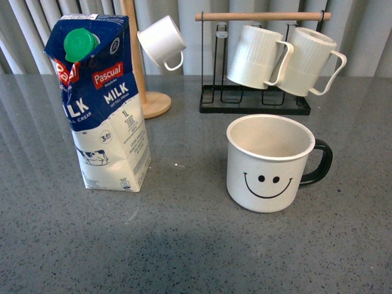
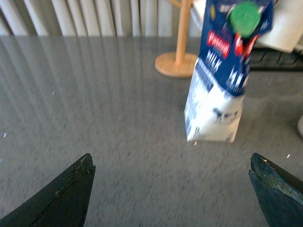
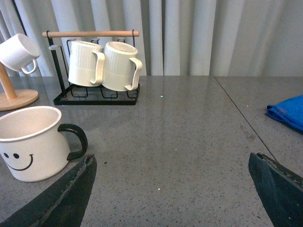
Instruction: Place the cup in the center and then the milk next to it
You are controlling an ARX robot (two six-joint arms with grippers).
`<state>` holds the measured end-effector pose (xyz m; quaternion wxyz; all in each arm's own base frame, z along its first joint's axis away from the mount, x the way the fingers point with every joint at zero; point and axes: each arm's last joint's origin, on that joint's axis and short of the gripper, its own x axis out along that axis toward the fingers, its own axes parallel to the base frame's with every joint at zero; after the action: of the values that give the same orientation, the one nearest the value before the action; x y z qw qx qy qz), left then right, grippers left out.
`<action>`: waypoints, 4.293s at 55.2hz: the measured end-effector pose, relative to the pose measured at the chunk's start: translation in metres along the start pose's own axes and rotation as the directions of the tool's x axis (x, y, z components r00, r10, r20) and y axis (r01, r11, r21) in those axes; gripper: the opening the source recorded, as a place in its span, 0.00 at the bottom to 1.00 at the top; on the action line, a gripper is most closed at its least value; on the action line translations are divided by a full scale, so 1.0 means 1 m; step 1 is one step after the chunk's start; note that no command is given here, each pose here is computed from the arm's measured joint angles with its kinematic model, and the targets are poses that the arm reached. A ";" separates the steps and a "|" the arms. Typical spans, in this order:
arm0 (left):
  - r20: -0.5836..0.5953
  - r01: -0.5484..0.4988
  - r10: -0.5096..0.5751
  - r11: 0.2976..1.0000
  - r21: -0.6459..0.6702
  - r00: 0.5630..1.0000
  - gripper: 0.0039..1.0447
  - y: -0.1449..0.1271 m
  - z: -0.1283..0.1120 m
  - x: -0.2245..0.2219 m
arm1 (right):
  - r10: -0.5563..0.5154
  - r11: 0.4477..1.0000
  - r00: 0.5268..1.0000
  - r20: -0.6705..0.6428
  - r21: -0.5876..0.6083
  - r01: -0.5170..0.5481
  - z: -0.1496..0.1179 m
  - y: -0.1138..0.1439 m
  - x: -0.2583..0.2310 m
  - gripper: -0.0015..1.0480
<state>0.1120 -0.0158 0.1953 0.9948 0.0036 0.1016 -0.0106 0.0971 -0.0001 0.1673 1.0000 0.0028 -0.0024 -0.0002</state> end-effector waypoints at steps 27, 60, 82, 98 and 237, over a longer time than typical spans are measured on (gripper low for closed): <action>0.070 0.243 -0.242 0.970 -0.010 0.968 0.94 -0.047 0.064 0.101 | 0.000 1.000 1.000 0.000 0.000 0.000 0.000 0.000 0.000 0.94; 0.022 0.268 -0.267 0.961 -0.074 0.964 0.50 -0.058 0.053 0.156 | 0.000 1.000 1.000 0.000 0.000 0.000 0.000 0.000 0.000 0.94; 0.021 0.243 -0.242 0.967 -0.080 0.970 0.02 -0.067 0.056 0.150 | 0.000 1.000 1.000 0.000 0.000 0.000 0.000 0.000 0.000 0.94; 0.157 0.234 -0.217 0.968 -0.096 0.963 0.02 -0.095 0.078 0.125 | 0.000 1.000 1.000 0.000 0.000 0.000 0.000 0.000 0.000 0.94; 0.208 0.196 -0.142 0.943 -0.270 0.968 0.94 -0.093 0.096 0.111 | 0.000 1.000 1.000 0.000 0.000 0.000 0.000 0.000 0.000 0.94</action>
<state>0.2379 -0.1123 0.2664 0.9851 -0.1512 0.0088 -0.0817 0.0972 -0.0001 0.1672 1.0000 0.0030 -0.0022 -0.0002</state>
